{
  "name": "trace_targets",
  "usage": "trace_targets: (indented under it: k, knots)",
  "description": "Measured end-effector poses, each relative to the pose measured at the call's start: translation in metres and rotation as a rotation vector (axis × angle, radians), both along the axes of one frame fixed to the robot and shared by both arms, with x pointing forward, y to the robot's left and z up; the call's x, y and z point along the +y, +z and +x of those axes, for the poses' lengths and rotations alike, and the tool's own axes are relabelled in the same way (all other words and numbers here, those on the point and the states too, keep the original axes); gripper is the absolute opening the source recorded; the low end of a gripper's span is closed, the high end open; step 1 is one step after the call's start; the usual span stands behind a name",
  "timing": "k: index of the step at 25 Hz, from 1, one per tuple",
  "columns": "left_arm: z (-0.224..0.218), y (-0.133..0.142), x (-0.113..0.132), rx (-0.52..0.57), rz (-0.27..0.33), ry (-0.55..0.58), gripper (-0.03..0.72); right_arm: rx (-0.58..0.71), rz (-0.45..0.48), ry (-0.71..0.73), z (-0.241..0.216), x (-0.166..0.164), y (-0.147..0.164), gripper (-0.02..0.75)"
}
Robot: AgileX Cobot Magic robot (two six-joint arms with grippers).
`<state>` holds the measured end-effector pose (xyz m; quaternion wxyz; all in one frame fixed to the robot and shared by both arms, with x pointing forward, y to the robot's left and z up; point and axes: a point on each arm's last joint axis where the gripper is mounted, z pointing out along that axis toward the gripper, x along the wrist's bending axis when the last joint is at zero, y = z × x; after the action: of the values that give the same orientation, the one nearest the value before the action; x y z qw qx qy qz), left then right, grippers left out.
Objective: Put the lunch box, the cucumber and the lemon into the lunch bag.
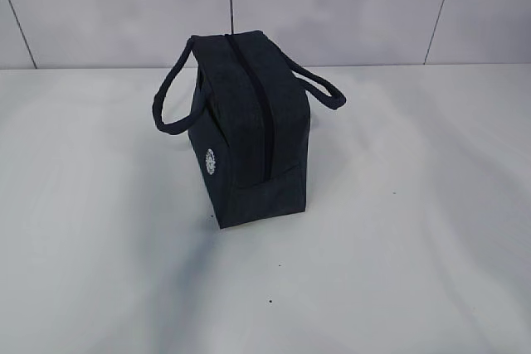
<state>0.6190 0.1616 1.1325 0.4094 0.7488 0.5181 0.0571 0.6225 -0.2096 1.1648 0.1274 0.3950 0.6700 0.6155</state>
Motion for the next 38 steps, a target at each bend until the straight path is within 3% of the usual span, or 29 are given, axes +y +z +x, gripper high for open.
trace_targets:
  k: [3, 8, 14, 21, 25, 29, 35, 38]
  knots:
    - [-0.017, 0.027, 0.008, -0.085, 0.040, 0.001, 0.394, -0.052, -0.123, -0.044, -0.026, -0.007, 0.042, 0.402]
    - [-0.041, 0.059, 0.017, -0.175, 0.056, 0.002, 0.382, -0.107, -0.361, -0.223, -0.071, -0.030, 0.096, 0.402]
    - [-0.077, 0.090, 0.024, -0.227, 0.060, -0.033, 0.381, -0.017, -0.585, -0.455, -0.116, -0.061, 0.120, 0.400]
    - [-0.148, 0.129, 0.021, -0.320, 0.041, -0.137, 0.370, -0.048, -0.577, -0.503, -0.182, -0.069, 0.147, 0.379]
    - [-0.191, 0.130, 0.031, -0.341, 0.024, -0.156, 0.364, -0.105, -0.531, -0.495, -0.231, -0.070, 0.161, 0.379]
    - [-0.235, 0.106, 0.047, -0.312, 0.034, -0.166, 0.364, -0.069, -0.532, -0.477, -0.258, -0.071, 0.138, 0.379]
    - [-0.299, 0.067, 0.073, -0.335, 0.028, -0.160, 0.364, 0.115, -0.531, -0.385, -0.279, -0.066, 0.060, 0.379]
    - [-0.327, 0.049, 0.084, -0.369, 0.025, -0.155, 0.364, 0.141, -0.500, -0.360, -0.301, -0.065, 0.027, 0.379]
